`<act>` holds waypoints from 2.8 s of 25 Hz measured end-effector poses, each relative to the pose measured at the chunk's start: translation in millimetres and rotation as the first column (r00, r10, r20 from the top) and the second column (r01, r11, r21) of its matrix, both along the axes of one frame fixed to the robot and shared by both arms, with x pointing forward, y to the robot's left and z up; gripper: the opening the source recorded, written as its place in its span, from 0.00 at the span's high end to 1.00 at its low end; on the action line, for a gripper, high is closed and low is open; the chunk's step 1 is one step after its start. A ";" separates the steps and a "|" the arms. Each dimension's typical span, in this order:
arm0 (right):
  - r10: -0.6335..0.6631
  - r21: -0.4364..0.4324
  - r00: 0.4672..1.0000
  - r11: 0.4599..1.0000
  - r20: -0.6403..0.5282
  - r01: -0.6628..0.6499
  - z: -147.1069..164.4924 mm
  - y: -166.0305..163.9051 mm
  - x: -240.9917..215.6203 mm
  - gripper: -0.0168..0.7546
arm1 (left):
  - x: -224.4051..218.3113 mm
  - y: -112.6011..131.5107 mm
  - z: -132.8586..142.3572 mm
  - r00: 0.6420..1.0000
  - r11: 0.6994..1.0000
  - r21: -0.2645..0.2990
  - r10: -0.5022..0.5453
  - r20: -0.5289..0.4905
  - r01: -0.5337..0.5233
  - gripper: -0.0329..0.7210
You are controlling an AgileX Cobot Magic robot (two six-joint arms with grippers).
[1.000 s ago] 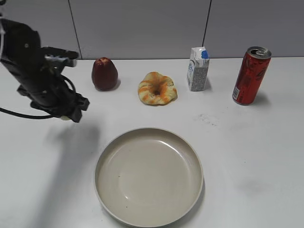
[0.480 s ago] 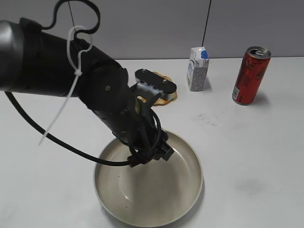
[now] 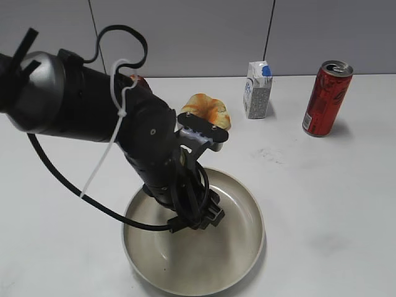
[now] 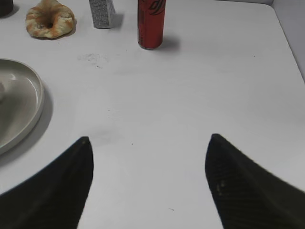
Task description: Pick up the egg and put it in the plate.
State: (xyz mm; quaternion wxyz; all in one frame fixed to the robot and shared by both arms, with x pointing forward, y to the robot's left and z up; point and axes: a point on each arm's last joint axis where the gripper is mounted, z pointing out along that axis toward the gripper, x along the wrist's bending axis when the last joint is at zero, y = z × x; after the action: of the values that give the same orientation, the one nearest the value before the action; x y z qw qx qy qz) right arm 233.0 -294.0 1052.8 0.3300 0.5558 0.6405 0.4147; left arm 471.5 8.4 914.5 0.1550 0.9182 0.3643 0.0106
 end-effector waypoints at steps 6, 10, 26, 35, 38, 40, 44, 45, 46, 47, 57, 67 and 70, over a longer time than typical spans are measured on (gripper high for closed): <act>0.000 0.000 1.000 1.000 0.000 0.000 0.0 0.0 0.0 0.26 | -2.0 0.8 1.9 1.000 1.000 0.002 0.008 -0.020 -0.008 0.08; 0.000 0.000 1.000 1.000 0.000 0.000 0.0 0.0 0.0 0.26 | 2.8 11.0 20.0 0.999 0.999 -0.013 0.038 -0.021 -0.039 0.09; 0.000 0.000 1.000 1.000 0.000 0.000 0.0 0.0 0.0 0.26 | 84.6 228.0 55.4 0.824 0.844 0.194 0.532 -0.193 -0.500 0.17; 0.000 0.000 1.000 1.000 0.000 0.000 0.0 0.0 0.0 0.26 | 63.0 297.0 71.0 0.693 0.743 0.285 0.669 -0.270 -0.606 0.18; 0.000 0.000 1.000 1.000 0.000 0.000 0.0 0.0 0.0 0.26 | 41.2 295.9 86.9 0.706 0.746 0.260 0.665 -0.245 -0.613 0.18; 0.000 0.000 1.000 1.000 0.000 0.000 0.0 0.0 0.0 0.26 | 22.9 295.3 99.6 0.716 0.747 0.236 0.664 -0.214 -0.622 0.18; 0.000 0.000 1.000 1.000 0.000 0.000 0.0 0.0 0.0 0.26 | -16.6 293.9 122.8 0.736 0.745 0.166 0.665 -0.125 -0.646 0.18; 0.000 0.000 1.000 1.000 0.000 0.000 0.0 0.0 0.0 0.26 | -25.4 293.6 124.8 0.739 0.744 0.148 0.666 -0.102 -0.651 0.18; 0.000 0.000 1.000 1.000 0.000 0.000 0.0 0.0 0.0 0.26 | -34.3 293.3 128.9 0.741 0.743 0.122 0.668 -0.069 -0.658 0.18; 0.000 0.000 1.000 1.000 0.000 0.000 0.0 0.0 0.0 0.26 | -43.5 293.0 130.1 0.742 0.742 0.101 0.669 -0.043 -0.663 0.18; 0.000 0.000 1.000 1.000 0.000 0.000 0.0 0.0 0.0 0.26 | -112.7 290.1 106.3 0.736 0.737 0.009 0.674 0.059 -0.676 0.18; 0.000 0.000 1.000 1.000 0.000 0.000 0.0 0.0 0.0 0.26 | -164.6 284.4 129.9 0.670 0.730 -0.254 0.684 0.289 -0.635 0.18; 0.000 0.000 1.000 1.000 0.000 0.000 0.0 0.0 0.0 0.26 | -178.6 283.6 135.1 0.643 0.730 -0.310 0.683 0.347 -0.609 0.18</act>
State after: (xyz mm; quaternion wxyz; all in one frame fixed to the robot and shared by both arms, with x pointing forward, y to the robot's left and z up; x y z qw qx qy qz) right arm 233.0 -294.0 1052.8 0.3300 0.5558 0.6405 0.4147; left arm 292.8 292.0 1049.7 0.2936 0.6832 0.6234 0.2418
